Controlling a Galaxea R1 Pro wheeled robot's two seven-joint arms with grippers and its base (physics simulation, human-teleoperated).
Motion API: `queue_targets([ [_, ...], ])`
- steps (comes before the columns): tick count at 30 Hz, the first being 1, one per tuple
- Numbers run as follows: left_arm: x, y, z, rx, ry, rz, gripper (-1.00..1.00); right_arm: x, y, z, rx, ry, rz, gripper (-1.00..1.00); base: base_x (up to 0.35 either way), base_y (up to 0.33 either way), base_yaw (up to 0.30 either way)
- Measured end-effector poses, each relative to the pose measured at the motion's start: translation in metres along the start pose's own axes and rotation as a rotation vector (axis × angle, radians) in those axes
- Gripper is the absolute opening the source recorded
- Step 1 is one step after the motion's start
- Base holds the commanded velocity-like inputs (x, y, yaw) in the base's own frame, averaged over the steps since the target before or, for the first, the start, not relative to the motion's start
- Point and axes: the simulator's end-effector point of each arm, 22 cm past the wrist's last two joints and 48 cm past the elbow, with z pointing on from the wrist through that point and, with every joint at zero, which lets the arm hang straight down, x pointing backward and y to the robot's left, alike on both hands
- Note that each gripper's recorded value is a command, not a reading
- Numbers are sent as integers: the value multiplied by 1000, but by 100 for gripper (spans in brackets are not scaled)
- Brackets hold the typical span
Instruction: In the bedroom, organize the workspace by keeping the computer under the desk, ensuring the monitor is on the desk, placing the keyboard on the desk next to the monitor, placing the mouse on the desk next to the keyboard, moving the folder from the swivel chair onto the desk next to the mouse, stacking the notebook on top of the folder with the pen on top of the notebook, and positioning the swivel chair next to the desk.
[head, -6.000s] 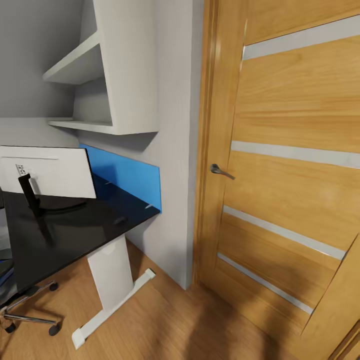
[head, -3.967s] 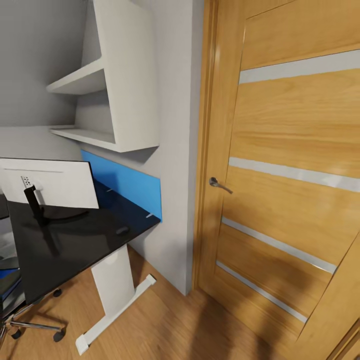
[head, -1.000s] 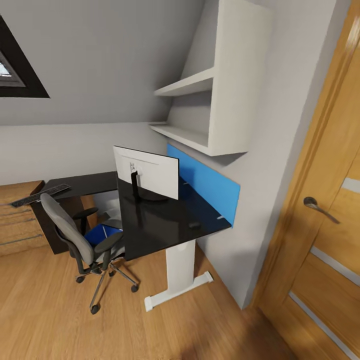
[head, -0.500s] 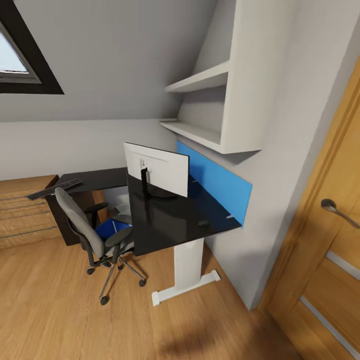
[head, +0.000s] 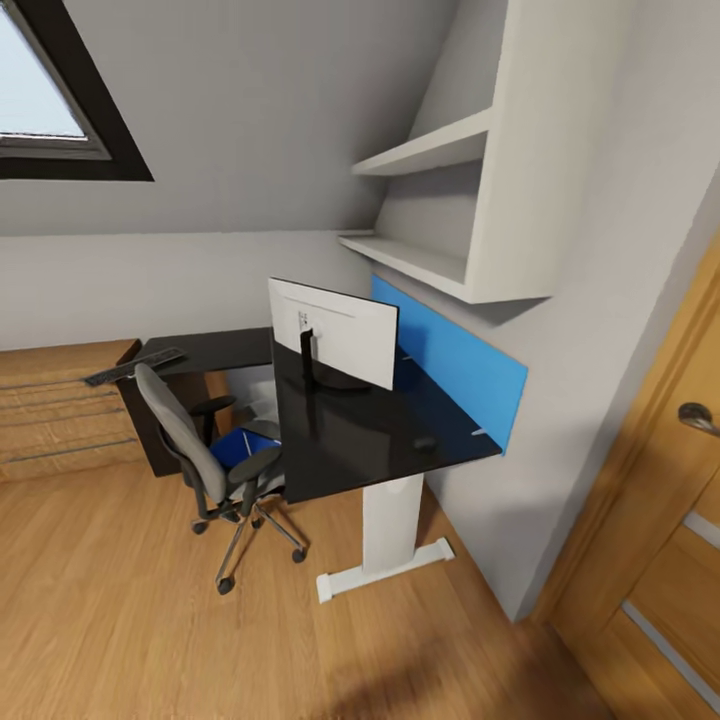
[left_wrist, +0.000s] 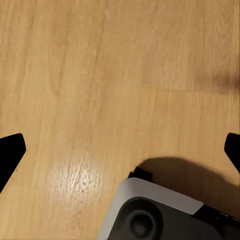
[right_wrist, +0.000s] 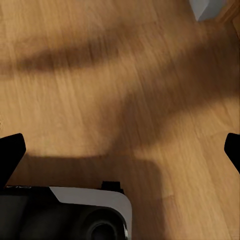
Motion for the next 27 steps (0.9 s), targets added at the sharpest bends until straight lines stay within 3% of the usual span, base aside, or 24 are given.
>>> queue_targets([
  [6, 9, 4, -2, -6, 1, 13, 100, 3, 8, -1, -29, 7, -46, 100, 0, 0, 141],
  [13, 15, 3, -3, -4, 11, 19, 100, 5, 14, -1, -44, 14, -67, 100, 0, 0, 162],
  [14, 16, 2, -3, -4, 13, 19, 100, 1, 21, 0, -52, 6, -62, 100, 0, 0, 135],
  [15, 16, 2, -3, -4, 14, 18, 100, -14, 45, 4, -77, -24, -46, 100, 0, 0, 114],
  [19, 19, 2, -4, -6, 20, 18, 100, -40, 73, 11, -103, -65, -14, 100, 0, 0, 51],
  [27, 23, 7, -4, -19, 31, 15, 100, -41, 80, 12, -110, -61, -8, 100, 0, 0, 99],
])
